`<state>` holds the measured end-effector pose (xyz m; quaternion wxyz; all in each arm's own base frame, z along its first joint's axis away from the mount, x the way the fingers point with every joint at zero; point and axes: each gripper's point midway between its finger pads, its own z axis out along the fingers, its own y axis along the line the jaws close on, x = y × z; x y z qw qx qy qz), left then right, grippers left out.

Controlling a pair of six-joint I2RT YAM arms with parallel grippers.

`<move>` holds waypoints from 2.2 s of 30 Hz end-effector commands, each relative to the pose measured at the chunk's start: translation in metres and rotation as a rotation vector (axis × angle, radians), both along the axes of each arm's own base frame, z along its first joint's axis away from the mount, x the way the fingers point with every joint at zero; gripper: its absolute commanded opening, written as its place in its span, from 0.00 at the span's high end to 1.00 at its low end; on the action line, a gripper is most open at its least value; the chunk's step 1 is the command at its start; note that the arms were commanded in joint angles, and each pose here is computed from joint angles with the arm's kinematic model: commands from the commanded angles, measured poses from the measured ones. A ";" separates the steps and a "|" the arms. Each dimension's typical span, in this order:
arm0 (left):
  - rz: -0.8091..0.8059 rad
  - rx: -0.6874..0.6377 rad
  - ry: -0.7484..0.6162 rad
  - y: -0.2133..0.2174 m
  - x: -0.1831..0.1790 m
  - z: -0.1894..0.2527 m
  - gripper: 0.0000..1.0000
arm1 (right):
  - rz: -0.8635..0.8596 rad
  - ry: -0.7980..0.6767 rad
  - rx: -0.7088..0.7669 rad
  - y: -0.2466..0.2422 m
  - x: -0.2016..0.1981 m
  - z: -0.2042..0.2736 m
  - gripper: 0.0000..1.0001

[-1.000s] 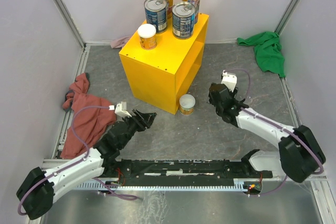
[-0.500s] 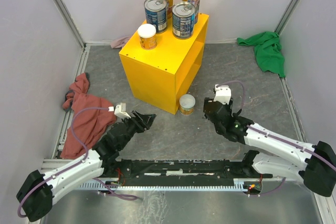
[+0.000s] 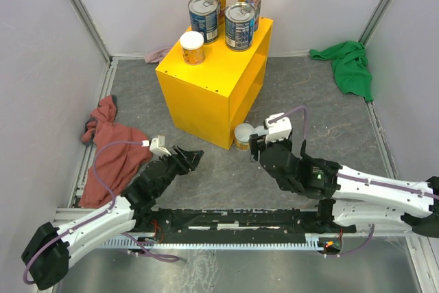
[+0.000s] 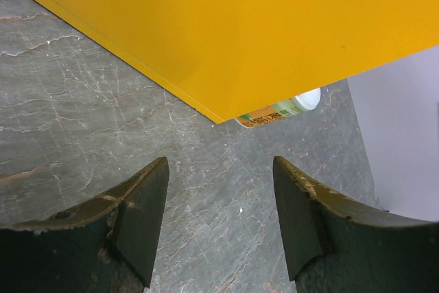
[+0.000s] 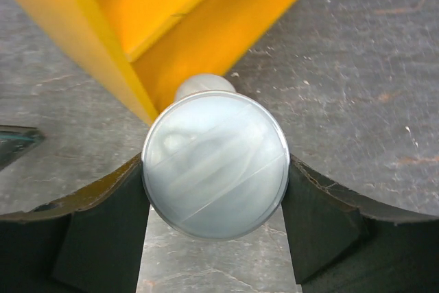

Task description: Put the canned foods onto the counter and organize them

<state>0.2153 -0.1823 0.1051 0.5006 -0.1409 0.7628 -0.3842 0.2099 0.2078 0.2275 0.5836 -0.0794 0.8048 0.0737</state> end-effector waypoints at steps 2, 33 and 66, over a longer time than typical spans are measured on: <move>0.003 -0.060 -0.013 -0.003 0.000 0.010 0.31 | 0.010 -0.125 0.048 0.021 -0.010 0.064 0.90; -0.007 -0.068 -0.032 -0.004 -0.001 0.025 0.31 | 0.330 -0.282 0.090 0.165 -0.034 0.204 0.93; 0.000 -0.061 -0.018 0.001 -0.004 0.014 0.31 | 0.105 -0.284 0.162 0.126 0.121 0.250 0.98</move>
